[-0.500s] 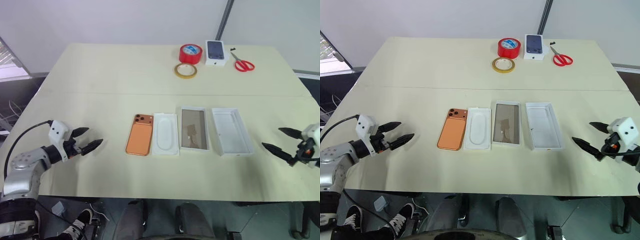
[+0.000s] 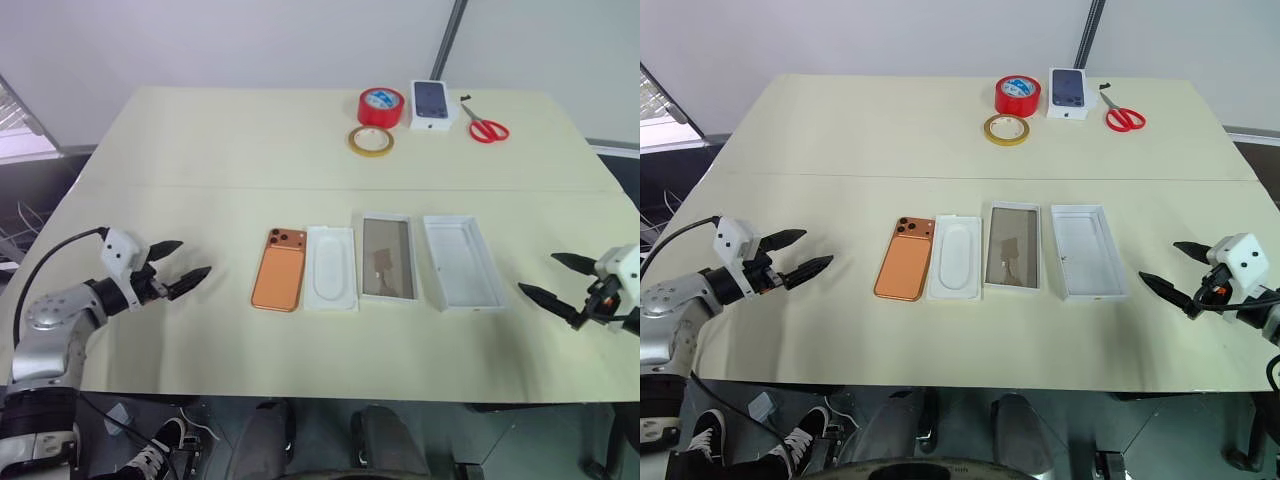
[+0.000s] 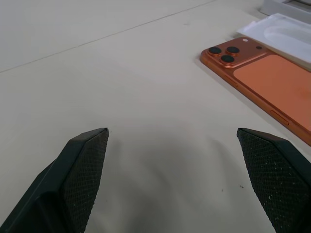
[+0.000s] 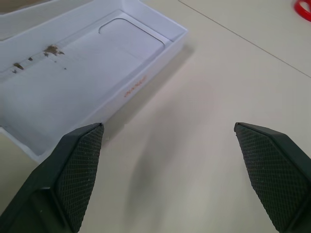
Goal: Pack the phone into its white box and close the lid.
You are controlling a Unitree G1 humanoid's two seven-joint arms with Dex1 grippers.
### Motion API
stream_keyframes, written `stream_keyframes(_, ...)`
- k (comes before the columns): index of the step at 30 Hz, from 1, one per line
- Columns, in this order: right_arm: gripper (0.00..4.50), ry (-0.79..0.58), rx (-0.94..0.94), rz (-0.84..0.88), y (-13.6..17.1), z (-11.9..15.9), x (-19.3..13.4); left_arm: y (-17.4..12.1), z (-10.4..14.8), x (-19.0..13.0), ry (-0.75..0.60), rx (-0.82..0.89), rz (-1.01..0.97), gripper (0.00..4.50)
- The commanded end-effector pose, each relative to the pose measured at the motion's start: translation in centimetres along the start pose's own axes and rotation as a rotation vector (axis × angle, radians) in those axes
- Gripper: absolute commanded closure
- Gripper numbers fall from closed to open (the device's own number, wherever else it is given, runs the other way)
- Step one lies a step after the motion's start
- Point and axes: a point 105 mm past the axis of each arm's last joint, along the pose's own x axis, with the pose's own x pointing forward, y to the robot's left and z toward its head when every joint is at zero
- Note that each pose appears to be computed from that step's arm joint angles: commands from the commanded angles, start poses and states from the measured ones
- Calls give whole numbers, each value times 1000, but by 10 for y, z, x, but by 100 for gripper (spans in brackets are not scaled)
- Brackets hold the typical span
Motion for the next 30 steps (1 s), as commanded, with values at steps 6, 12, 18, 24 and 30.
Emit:
stream_keyframes(6, 0, -49, -48, 10, 0, 20, 7, -3, 24, 6, -52, 125, 13, 6)
stream_keyframes(12, 0, -78, -93, 51, 6, 36, 16, -5, 29, 15, 11, 171, 101, 6)
stream_keyframes(18, 0, -169, -122, 135, 26, 67, 37, -34, 30, 35, 80, -64, -60, 6)
stream_keyframes(24, 0, -253, -143, 386, 94, 97, 59, -73, 61, 52, 2, -511, -307, 6)
stream_keyframes(30, 0, -233, -219, 587, 145, 100, 69, -106, 61, 64, 130, -638, -443, 6)
